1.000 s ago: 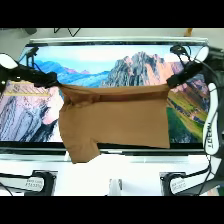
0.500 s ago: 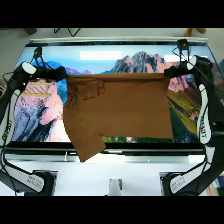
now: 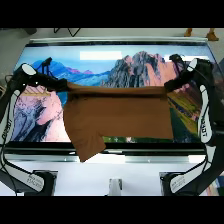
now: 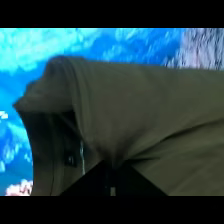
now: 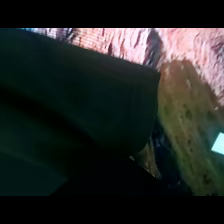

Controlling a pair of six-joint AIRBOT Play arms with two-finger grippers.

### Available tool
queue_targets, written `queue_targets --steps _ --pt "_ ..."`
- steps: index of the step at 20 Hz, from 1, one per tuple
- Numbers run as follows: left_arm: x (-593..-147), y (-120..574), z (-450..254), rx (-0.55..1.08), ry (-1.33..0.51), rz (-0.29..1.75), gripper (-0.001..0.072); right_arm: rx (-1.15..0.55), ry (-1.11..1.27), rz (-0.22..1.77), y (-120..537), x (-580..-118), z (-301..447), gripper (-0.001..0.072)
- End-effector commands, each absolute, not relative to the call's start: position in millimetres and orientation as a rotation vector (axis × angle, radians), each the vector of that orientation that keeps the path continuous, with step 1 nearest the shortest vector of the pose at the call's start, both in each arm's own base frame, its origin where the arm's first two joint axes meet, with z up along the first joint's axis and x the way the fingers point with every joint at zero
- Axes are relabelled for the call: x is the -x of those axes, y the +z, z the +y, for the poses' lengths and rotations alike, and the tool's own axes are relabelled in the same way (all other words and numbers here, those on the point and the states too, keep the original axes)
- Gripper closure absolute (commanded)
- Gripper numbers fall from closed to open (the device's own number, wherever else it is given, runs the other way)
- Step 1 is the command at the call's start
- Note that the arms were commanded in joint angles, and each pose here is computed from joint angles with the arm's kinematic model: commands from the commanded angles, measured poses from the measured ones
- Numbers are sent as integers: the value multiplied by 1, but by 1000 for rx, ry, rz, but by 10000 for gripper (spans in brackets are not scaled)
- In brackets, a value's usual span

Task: Fold the shirts.

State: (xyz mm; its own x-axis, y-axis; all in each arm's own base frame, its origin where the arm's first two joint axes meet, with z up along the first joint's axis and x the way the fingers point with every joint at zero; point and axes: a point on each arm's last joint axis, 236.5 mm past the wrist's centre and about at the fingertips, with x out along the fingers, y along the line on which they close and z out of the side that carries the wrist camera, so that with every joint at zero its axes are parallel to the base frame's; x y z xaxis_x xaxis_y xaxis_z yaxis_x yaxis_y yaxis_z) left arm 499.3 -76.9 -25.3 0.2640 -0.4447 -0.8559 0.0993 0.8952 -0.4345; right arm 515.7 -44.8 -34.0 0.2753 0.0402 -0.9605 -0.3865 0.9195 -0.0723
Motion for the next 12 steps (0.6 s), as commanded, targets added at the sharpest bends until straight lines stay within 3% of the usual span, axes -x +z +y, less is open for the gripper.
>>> queue_targets --steps 1,5,6,7,8,9,12 --pt "-437 -50 -71 305 -402 1507 670 306 408 1521 -71 -454 -42 688" --pt "-423 -66 -77 335 -387 1565 669 249 447 1606 -97 -431 -33 687" --pt "-423 -65 -79 349 -378 1569 621 242 426 1590 -95 -436 -33 631" --pt "-423 -62 -82 356 -388 1570 451 245 419 1573 -92 -439 -34 491" --pt "-420 -58 -82 364 -389 1582 190 259 411 1558 -84 -440 -36 360" --pt "-417 -52 -79 369 -393 1599 98 292 402 1548 -74 -440 -41 296" --pt "-402 -21 -59 388 -396 1616 99 353 364 1572 -40 -422 -69 232"
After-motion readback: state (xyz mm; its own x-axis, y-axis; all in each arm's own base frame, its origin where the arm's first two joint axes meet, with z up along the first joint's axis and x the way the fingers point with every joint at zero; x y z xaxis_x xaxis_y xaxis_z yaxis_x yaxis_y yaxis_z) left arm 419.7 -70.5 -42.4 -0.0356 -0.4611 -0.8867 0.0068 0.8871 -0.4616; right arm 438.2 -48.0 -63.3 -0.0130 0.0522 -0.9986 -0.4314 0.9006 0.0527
